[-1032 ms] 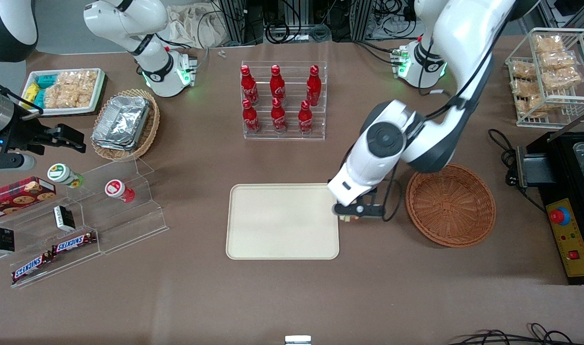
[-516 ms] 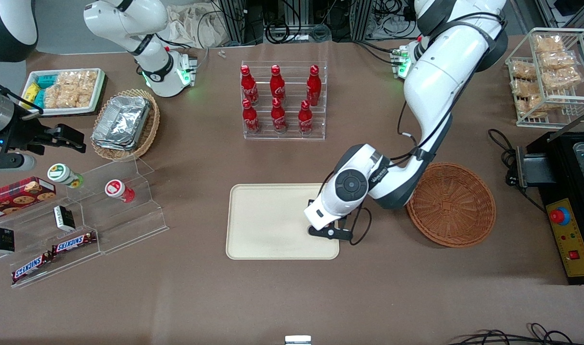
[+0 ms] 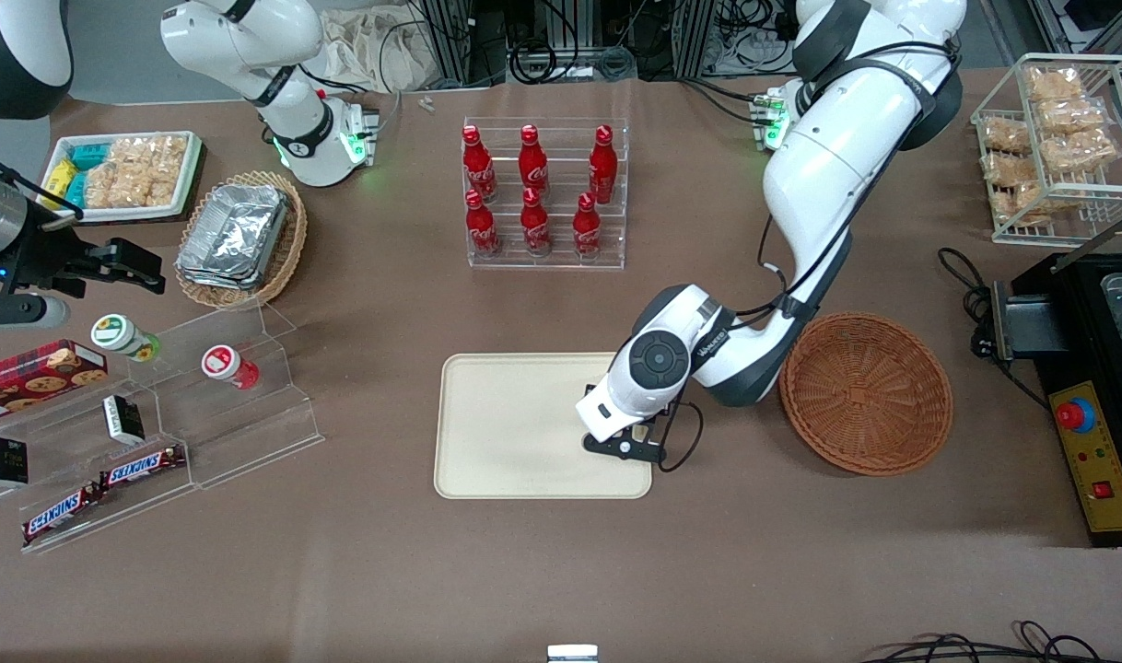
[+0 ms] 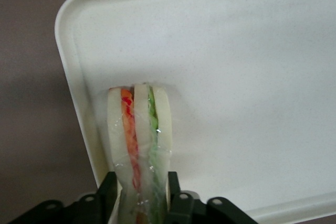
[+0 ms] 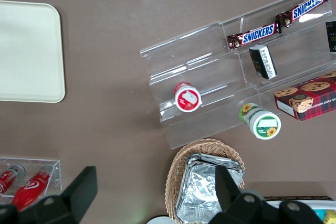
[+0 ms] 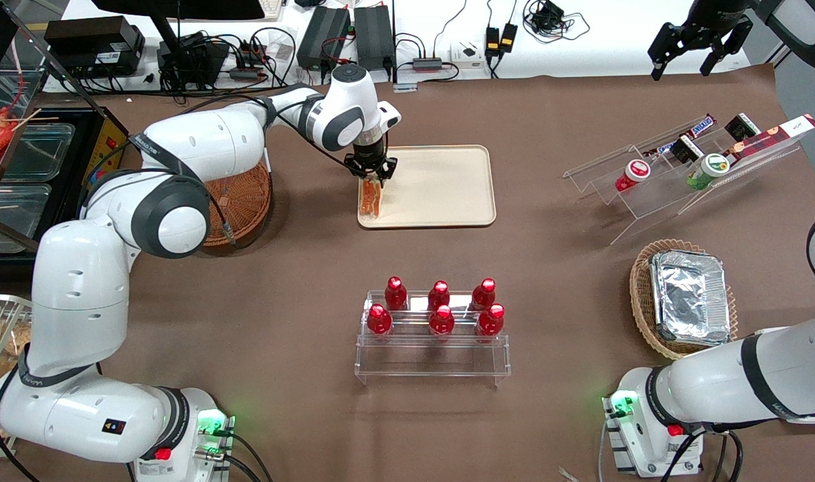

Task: Place sandwich from basket to tray

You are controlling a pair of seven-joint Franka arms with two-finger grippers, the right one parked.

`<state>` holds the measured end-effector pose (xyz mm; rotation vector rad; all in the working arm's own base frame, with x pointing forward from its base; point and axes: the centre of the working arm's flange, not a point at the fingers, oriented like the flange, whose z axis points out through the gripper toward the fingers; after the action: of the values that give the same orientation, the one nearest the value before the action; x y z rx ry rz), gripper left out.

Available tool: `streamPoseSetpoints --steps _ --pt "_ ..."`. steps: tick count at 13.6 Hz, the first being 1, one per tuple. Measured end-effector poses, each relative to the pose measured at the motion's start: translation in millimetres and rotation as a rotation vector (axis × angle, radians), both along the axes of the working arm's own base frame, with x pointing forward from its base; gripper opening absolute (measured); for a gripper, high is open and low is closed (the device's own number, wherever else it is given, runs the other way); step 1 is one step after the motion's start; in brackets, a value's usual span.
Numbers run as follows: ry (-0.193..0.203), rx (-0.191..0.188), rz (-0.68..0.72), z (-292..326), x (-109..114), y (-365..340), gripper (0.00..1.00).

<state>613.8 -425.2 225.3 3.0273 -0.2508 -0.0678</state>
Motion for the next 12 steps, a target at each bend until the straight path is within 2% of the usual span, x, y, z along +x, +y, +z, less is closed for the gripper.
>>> streamPoseSetpoints --steps 2,4,5,7,10,12 --pt "0.008 0.002 0.016 6 3 3 0.73" --pt "0.042 0.009 0.046 32 10 11 0.93" --pt "0.047 0.008 0.065 56 15 20 0.99" --pt "0.039 0.008 0.109 118 25 48 1.00" --pt "0.016 0.054 0.163 208 29 106 1.00" --pt "-0.013 0.075 0.172 251 29 148 1.00"
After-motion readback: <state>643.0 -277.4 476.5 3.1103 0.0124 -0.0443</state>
